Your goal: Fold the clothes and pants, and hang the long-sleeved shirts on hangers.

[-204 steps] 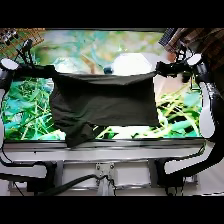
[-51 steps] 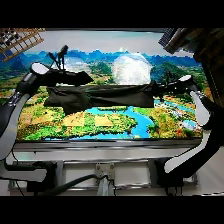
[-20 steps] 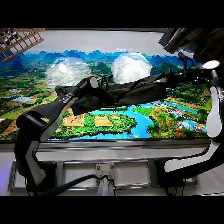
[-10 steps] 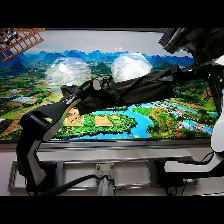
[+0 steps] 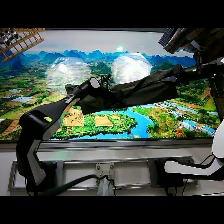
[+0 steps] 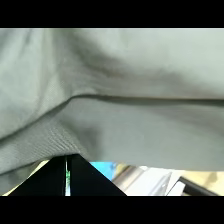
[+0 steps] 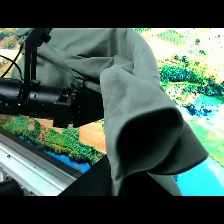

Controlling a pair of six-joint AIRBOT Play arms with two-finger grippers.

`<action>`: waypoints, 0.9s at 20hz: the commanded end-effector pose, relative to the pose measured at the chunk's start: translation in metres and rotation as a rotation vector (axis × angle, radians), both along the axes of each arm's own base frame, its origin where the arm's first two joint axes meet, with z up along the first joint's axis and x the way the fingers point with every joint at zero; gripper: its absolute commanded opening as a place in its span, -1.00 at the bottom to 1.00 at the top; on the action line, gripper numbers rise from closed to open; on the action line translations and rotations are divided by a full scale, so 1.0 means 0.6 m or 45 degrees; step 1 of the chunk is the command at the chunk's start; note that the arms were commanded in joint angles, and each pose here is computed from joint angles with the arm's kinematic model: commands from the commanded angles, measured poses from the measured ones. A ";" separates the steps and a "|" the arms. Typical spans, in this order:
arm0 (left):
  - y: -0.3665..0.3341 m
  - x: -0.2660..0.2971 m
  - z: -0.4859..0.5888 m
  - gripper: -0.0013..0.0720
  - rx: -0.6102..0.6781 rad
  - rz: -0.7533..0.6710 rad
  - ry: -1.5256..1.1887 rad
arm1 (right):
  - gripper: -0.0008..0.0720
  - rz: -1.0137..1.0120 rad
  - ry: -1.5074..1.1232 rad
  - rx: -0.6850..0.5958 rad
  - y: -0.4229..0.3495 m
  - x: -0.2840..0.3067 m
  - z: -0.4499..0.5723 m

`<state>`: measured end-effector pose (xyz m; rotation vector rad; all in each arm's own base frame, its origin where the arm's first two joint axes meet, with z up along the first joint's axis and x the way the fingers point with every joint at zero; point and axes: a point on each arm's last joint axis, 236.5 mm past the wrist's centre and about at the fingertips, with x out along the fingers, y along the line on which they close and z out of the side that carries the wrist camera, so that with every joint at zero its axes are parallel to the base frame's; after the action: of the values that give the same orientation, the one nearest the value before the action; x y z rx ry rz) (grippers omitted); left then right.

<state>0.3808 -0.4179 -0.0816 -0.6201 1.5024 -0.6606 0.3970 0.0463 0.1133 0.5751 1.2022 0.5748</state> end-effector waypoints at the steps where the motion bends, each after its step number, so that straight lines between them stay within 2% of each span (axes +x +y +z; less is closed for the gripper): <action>1: -0.006 0.014 0.010 -0.94 -0.044 0.052 -0.002 | -0.91 -0.010 -0.007 -0.014 -0.003 0.003 -0.001; 6: -0.023 -0.006 -0.009 -0.95 -0.026 0.022 0.012 | -0.91 -0.032 -0.035 0.031 0.004 0.013 0.011; 14: -0.020 -0.008 -0.048 -0.95 0.039 0.056 0.042 | -0.91 -0.126 -0.052 0.255 0.036 0.037 0.065; 18: -0.020 -0.007 -0.048 -0.95 0.039 0.057 0.042 | -0.91 -0.156 -0.040 0.279 0.037 0.042 0.069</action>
<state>0.3762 -0.4311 -0.1076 -0.6527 1.5227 -0.6022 0.4185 0.0662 0.1479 0.7814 1.0924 0.6080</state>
